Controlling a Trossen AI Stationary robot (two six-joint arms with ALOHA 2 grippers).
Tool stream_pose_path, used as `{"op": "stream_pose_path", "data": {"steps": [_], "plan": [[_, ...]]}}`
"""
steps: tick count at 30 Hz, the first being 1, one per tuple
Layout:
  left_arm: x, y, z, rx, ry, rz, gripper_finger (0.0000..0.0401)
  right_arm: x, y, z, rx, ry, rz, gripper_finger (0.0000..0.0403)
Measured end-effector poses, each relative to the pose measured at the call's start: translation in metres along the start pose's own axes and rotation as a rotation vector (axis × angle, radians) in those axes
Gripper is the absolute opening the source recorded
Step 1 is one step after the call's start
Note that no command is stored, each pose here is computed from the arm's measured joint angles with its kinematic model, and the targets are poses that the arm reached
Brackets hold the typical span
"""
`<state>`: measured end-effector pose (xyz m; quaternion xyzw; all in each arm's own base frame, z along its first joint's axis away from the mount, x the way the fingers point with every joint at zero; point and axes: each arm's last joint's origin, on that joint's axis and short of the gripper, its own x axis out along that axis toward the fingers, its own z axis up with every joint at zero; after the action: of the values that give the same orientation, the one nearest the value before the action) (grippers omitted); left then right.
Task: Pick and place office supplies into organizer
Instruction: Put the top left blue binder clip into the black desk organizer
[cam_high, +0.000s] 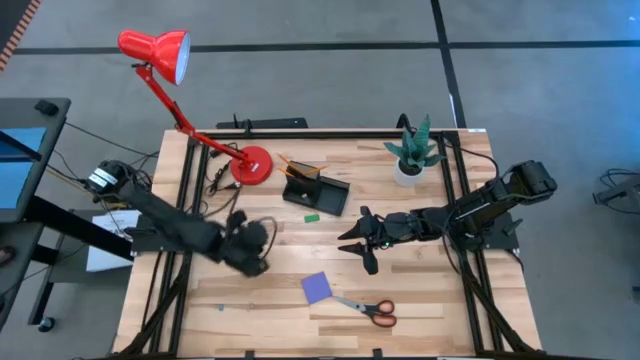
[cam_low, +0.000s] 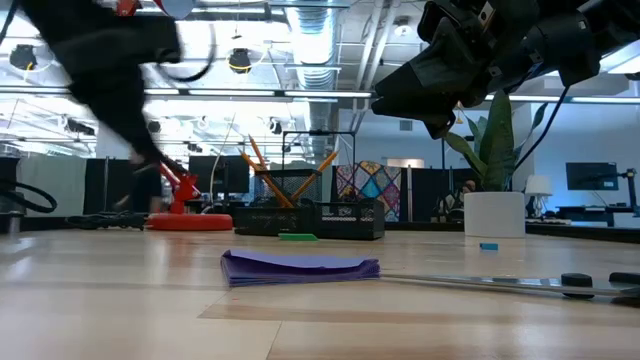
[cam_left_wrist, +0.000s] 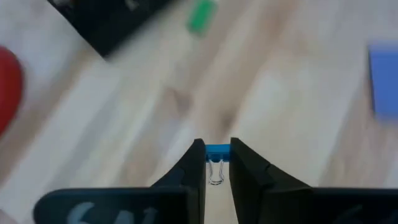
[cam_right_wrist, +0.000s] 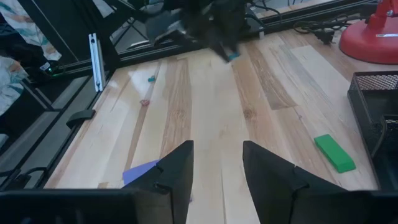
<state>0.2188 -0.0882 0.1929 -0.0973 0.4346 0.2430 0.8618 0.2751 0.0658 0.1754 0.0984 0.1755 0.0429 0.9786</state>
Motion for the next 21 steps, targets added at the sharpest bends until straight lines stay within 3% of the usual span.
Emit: {"op": "stream_pose_path", "data": {"steps": [4, 12, 15, 21], "plan": [[0.011, 0.019, 0.040, -0.093, -0.073, 0.071, 0.0030, 0.000, 0.000, 0.000, 0.000, 0.000, 0.000, 0.0134], [0.054, 0.049, 0.095, 0.021, -0.210, -0.023, 0.0030, 0.000, 0.001, 0.000, -0.001, 0.001, 0.002, 0.0134], [0.074, 0.057, 0.101, 0.019, -0.199, -0.031, 0.0030, 0.000, 0.001, 0.000, 0.000, 0.000, 0.002, 0.0134], [0.113, 0.073, 0.096, 0.025, -0.108, 0.053, 0.0030, 0.000, 0.001, 0.000, -0.001, 0.000, 0.002, 0.0134]]}}
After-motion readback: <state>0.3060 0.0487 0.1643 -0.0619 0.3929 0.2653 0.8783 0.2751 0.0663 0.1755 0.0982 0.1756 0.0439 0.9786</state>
